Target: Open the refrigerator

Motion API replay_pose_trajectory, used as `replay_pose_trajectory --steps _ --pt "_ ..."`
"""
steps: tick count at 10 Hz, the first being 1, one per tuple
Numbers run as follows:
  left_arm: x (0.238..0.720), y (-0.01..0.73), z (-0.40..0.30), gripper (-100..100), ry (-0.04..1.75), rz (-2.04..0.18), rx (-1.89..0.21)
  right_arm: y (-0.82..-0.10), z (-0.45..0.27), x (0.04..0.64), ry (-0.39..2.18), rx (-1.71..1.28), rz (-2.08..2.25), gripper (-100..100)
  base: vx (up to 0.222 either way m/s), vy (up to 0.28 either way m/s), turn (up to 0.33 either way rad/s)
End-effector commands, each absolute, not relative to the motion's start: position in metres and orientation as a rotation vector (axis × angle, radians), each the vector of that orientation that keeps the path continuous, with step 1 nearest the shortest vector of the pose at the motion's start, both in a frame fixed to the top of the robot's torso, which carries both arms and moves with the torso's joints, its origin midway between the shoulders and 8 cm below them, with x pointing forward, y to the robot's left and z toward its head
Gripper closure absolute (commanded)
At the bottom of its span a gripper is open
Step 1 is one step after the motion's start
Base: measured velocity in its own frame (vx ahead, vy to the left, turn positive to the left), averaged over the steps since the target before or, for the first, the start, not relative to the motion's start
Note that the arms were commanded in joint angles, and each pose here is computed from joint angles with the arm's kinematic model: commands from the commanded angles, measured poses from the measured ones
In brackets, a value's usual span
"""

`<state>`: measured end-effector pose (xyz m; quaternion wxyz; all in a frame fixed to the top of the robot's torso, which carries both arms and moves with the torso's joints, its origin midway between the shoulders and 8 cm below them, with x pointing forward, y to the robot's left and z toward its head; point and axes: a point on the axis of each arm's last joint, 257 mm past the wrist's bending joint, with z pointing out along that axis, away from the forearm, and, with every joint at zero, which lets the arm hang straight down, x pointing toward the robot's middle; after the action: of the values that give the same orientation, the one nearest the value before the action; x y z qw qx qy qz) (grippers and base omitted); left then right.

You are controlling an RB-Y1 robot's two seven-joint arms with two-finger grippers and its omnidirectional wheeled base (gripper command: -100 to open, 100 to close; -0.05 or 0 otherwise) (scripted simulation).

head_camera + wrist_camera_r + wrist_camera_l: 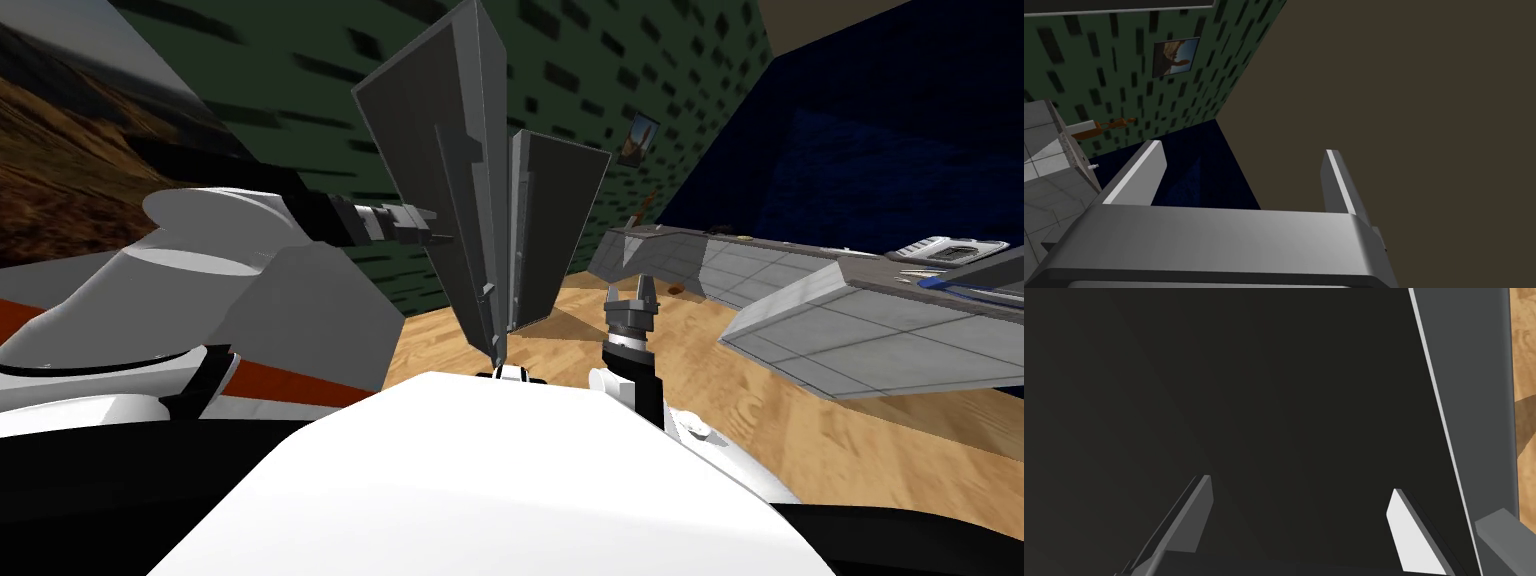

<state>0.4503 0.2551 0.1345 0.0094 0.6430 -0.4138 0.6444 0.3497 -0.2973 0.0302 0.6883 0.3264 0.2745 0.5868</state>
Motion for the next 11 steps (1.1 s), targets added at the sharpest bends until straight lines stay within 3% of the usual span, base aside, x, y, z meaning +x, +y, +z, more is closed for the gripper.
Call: replay_pose_trajectory --steps 1,11 --pt "0.449 0.261 0.159 -100 -1.283 2.052 2.013 -0.297 0.03 0.35 0.614 0.73 1.313 0 0.004 -0.045 -0.062" --pt "0.424 0.254 0.264 -100 -1.29 2.211 1.97 -0.297 0.03 0.35 0.614 0.73 1.313 0 0.019 -0.047 -0.118"
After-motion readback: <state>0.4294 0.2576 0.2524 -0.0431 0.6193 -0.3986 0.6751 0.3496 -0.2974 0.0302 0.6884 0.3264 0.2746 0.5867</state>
